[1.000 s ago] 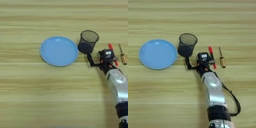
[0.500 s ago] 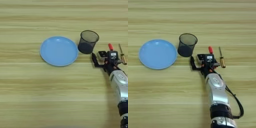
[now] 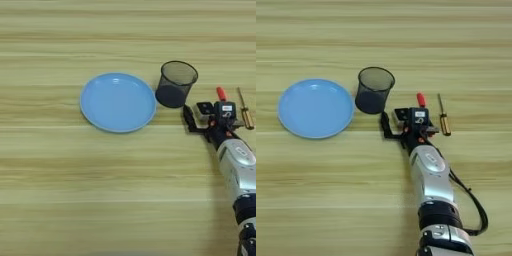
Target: Move the objects on the table
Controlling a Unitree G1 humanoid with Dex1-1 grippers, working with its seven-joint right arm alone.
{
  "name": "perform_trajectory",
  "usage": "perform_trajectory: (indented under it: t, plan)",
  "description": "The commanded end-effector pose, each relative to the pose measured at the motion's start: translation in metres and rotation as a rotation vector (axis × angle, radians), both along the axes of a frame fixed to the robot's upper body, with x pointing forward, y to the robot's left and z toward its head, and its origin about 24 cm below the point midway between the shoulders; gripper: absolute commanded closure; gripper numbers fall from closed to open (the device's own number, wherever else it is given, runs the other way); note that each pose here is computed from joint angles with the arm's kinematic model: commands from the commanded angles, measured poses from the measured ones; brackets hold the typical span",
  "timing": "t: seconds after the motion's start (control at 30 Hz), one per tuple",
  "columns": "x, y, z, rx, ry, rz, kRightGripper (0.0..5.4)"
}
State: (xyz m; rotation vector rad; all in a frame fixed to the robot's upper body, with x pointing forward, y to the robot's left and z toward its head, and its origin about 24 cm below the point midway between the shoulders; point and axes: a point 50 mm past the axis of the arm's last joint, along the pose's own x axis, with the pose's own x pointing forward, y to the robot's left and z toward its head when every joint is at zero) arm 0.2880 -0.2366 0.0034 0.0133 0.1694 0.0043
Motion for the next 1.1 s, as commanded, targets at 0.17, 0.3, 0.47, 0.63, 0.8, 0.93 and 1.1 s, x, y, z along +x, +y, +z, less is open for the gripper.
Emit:
perform_trajectory:
  t: [0.17,0.3,0.47,0.63,0.8,0.93,1.1]
  plan:
    - [0.017,-0.002,0.029,-0.028,-0.114,0.017,1.06]
    - [0.017,-0.002,0.029,-0.030,-0.114,0.019,1.56]
    - [0.017,-0.002,0.030,-0.031,-0.119,0.020,2.16]
    - [0.016,0.000,0.031,-0.032,-0.127,0.025,2.77]
    - [0.015,0.003,0.035,-0.037,-0.143,0.034,2.94]
    - [0.013,0.007,0.038,-0.040,-0.159,0.047,2.94]
    - [0.003,0.021,0.044,-0.048,-0.190,0.090,2.94]
